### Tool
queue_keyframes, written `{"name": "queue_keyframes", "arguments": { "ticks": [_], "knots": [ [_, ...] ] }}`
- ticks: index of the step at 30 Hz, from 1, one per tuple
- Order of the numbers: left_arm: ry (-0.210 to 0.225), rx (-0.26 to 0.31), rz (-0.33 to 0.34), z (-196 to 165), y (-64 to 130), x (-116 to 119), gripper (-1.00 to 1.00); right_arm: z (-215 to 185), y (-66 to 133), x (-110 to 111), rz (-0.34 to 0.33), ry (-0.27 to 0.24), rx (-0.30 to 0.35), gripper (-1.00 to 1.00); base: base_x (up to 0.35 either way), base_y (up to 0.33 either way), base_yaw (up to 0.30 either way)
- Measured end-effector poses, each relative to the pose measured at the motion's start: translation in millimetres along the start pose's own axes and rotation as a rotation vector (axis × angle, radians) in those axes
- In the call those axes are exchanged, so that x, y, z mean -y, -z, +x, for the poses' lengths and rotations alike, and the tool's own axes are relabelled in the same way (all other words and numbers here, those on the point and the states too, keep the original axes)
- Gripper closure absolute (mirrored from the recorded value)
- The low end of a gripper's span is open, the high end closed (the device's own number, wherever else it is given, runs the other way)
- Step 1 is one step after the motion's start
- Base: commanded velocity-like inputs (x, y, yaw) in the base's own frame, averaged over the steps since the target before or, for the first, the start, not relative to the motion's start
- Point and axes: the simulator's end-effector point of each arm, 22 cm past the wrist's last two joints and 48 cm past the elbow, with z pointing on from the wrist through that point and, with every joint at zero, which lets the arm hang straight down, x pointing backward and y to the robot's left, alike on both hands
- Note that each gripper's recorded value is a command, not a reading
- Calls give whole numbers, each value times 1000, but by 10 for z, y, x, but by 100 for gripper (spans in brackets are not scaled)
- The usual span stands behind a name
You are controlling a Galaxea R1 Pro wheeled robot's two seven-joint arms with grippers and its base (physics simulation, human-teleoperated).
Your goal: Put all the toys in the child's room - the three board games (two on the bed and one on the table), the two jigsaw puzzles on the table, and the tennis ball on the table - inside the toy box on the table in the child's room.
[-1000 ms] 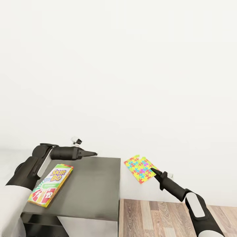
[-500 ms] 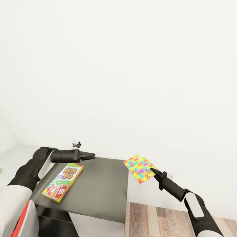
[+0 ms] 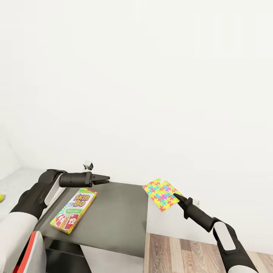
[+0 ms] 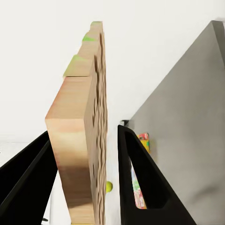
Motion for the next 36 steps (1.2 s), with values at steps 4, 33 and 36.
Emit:
{"name": "queue_keyframes", "arguments": {
  "ticks": [4, 33, 36],
  "knots": [
    [0, 0, 0, -15, 9, 39, -100, 16, 5, -44, -2, -2, -1, 100, 0, 0, 0],
    [-24, 26, 11, -176, 169, 400, -100, 36, 133, -334, -5, 7, 2, 100, 0, 0, 160],
    [-27, 38, 12, -212, 199, 441, -100, 42, 147, -362, -6, 8, 2, 100, 0, 0, 271]
  ]
}}
